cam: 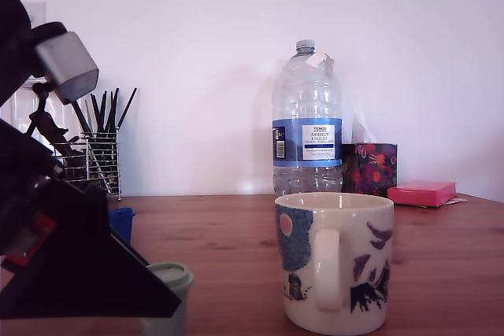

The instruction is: Pick up the coffee capsules from the table one by one and drop them inside the nearest coffee cup

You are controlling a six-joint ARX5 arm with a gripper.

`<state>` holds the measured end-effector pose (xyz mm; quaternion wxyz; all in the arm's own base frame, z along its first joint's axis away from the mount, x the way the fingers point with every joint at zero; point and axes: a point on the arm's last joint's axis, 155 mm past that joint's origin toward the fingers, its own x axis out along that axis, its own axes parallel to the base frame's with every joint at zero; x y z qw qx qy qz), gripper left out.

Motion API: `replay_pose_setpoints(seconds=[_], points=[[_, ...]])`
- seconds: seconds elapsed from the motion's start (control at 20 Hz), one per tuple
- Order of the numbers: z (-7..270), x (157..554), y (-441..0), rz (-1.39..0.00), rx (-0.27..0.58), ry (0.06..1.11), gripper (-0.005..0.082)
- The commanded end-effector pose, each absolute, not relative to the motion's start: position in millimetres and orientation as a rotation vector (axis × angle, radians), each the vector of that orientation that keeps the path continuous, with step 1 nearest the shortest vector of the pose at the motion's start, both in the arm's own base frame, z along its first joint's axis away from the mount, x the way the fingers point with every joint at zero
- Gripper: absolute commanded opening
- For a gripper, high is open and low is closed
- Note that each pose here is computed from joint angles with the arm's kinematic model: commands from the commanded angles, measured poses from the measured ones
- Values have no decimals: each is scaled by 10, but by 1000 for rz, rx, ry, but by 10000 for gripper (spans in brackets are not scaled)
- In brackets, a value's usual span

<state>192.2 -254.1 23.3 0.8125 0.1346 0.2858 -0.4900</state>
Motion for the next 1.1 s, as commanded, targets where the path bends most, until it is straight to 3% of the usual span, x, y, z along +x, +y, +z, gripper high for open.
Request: replay_pose_setpoints(seconds=[0.0, 0.55, 0.85, 1.05], points=[[197, 1932, -2551, -1047, 301, 614, 621], [73, 1993, -2636, -1075, 359, 641, 607], [83, 1976, -2656, -1092, 361, 635, 343], [84, 1970, -2659, -1097, 361, 634, 298]])
